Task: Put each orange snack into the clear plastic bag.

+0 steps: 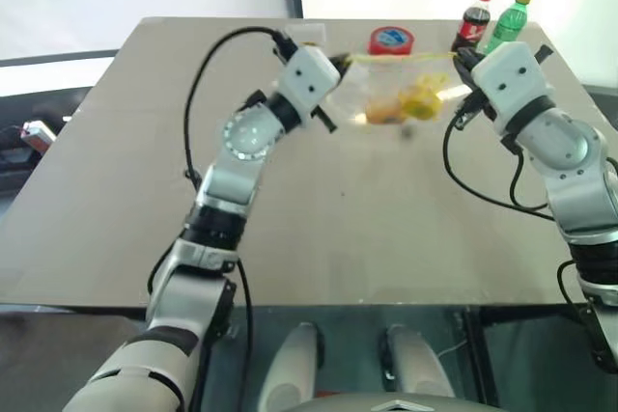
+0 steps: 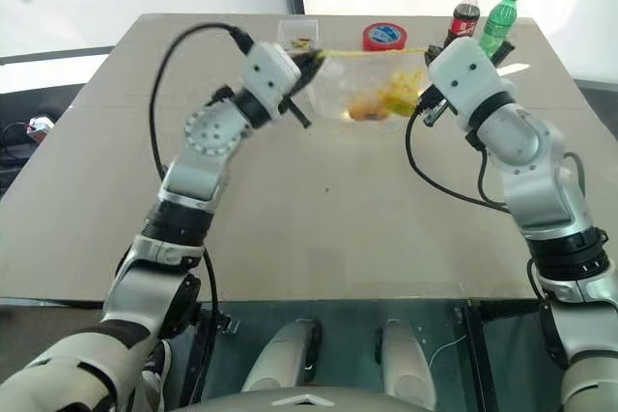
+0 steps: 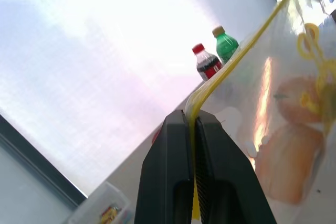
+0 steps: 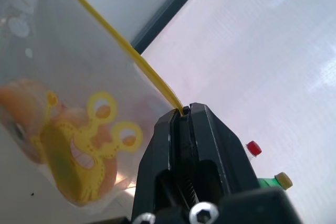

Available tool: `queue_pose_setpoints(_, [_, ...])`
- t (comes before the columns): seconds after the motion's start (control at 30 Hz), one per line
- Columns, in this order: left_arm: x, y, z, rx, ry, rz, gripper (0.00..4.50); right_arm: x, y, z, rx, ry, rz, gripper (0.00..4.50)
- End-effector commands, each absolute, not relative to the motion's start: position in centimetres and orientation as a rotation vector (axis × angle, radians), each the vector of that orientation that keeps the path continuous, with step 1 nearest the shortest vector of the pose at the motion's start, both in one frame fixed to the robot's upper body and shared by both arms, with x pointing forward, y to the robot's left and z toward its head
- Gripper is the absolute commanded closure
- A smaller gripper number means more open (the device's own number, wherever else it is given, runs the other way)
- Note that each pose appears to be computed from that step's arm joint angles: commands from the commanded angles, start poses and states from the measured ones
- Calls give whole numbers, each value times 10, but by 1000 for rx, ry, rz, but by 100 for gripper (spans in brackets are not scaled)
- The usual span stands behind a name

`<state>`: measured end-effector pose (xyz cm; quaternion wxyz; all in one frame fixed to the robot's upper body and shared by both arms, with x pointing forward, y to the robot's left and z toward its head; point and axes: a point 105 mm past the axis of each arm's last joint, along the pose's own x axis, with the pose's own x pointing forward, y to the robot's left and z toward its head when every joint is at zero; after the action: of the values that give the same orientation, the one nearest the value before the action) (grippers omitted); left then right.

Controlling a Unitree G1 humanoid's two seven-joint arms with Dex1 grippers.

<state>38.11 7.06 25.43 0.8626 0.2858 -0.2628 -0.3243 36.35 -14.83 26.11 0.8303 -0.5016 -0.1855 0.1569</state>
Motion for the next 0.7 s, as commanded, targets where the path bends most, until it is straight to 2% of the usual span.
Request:
queue_pose_setpoints(0.03, [353,62,208,517,-400,-878,450,354,-154,242,-1035,-321,385,438])
queue_pose_setpoints(0.1, [334,60,179,507,-280,-977,450,344,-152,212,-1005,-207,493,438])
queue_pose_setpoints(0.2, [307,60,145,496,-125,-1083,450,320,-150,169,-908,-9,664,361])
queue_pose_setpoints(0.23, [303,61,140,478,-99,-1085,375,315,-151,161,-885,35,689,309])
queue_pose_setpoints(0.3, [301,66,132,376,-41,-1028,308,307,-155,155,-823,79,693,222])
queue_pose_setpoints(0.4, [299,77,136,207,-9,-961,173,294,-164,154,-677,131,714,81])
queue_pose_setpoints(0.5, [297,99,146,84,17,-884,173,282,-190,153,-467,162,692,81])
queue_pose_setpoints(0.7, [278,138,156,23,65,-821,173,268,-248,163,-292,128,651,81])
